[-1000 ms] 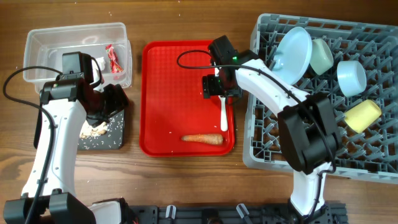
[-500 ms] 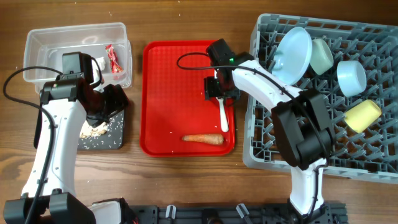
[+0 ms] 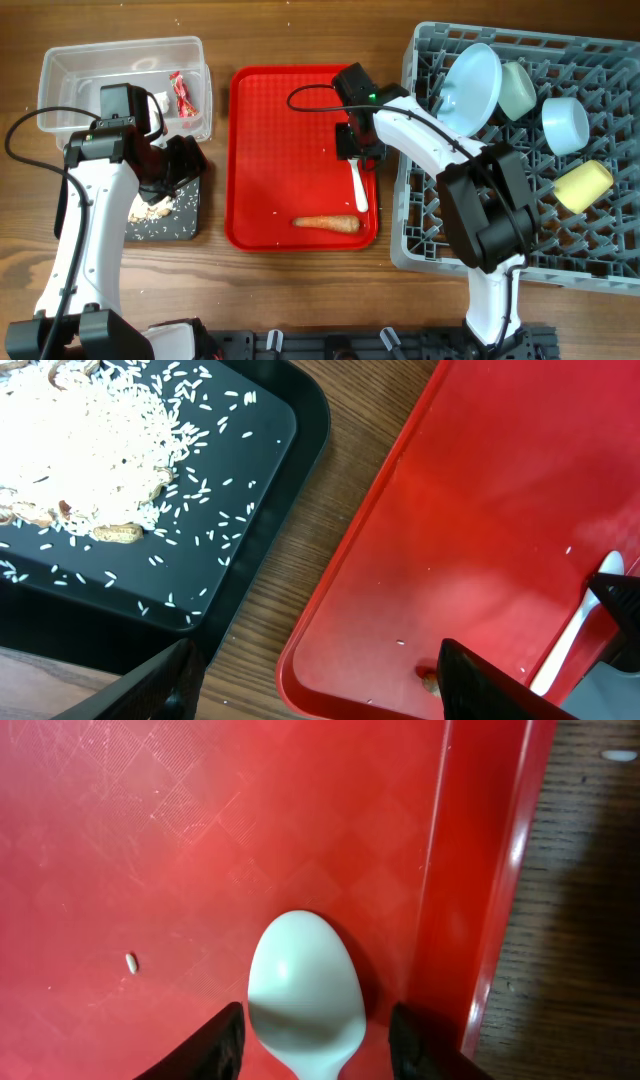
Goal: Sort waste into correct bins and load items into the dishwasher rack
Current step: 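Reach the right gripper to the white spoon and grasp it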
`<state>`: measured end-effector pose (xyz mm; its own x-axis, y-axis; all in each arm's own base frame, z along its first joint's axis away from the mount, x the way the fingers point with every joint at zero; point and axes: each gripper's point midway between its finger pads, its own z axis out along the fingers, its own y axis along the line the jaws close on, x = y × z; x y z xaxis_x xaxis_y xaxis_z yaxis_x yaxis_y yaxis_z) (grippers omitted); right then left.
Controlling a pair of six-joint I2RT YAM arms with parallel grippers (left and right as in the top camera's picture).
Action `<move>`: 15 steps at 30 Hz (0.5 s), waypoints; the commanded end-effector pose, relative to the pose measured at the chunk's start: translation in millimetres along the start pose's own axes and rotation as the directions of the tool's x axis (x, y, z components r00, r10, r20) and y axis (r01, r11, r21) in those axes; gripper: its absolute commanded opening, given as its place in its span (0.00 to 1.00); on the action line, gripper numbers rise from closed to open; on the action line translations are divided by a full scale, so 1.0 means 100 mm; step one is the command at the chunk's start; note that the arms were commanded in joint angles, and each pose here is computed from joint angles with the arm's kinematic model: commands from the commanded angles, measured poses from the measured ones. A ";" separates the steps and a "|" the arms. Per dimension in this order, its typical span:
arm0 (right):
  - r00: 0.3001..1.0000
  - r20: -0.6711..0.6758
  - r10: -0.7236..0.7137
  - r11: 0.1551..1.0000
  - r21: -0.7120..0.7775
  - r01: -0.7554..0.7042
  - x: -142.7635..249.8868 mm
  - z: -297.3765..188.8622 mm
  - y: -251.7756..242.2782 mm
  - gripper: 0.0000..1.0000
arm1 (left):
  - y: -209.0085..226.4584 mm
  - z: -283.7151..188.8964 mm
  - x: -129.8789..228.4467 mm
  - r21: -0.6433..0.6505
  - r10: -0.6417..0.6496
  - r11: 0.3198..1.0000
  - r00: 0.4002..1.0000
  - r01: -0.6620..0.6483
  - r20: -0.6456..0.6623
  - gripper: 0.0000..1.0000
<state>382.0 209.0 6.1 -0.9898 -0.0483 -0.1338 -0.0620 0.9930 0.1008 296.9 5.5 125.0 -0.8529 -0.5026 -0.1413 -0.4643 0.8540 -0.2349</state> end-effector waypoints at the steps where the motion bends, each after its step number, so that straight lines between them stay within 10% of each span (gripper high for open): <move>1: 1.000 -0.022 0.013 0.999 0.038 -0.013 0.06 0.13 -0.09 0.46 | 0.00 -0.05 -0.02 0.004 0.001 1.000 1.000 -0.001 0.016 0.76; 15: 1.000 -0.018 0.013 1.000 0.023 -0.013 0.09 0.20 -0.08 0.41 | 0.00 -0.05 -0.01 0.002 0.000 1.000 1.000 0.000 0.013 0.76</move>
<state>386.9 209.5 3.0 -0.9858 -0.0460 -0.1612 -0.0629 0.9929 0.1013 296.8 5.5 125.0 -0.8530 -0.5026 -0.1409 -0.4644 0.8540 -0.2347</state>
